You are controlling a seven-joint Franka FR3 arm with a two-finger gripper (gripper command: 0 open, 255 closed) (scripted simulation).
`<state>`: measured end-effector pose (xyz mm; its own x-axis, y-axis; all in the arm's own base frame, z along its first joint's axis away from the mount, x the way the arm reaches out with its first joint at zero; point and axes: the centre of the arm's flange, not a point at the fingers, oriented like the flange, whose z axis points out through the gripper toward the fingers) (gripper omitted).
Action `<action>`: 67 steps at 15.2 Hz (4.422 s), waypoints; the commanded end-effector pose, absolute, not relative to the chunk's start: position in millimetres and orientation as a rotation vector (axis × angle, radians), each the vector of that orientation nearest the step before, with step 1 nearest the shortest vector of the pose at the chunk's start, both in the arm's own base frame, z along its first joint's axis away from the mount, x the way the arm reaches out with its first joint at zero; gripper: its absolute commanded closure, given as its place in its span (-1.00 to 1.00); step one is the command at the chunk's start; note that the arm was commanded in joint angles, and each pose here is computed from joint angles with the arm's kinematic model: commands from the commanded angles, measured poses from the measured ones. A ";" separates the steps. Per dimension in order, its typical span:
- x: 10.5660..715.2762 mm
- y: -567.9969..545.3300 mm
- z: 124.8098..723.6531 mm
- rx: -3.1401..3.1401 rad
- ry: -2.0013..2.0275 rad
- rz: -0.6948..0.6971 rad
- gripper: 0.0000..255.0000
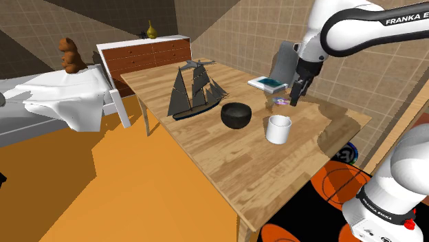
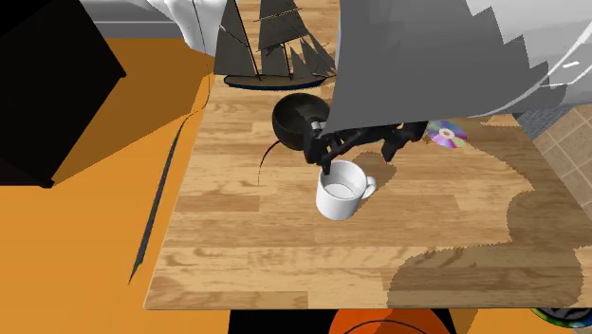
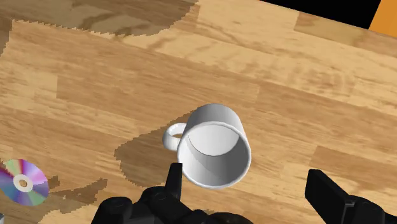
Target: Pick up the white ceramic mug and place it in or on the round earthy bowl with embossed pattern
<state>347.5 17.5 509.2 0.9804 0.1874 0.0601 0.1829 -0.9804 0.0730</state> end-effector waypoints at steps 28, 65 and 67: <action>396.3 41.6 357.7 3.116 0.413 0.035 1.00; 396.3 41.6 521.3 3.116 0.413 0.035 1.00; 396.2 41.6 528.9 3.116 0.413 0.035 1.00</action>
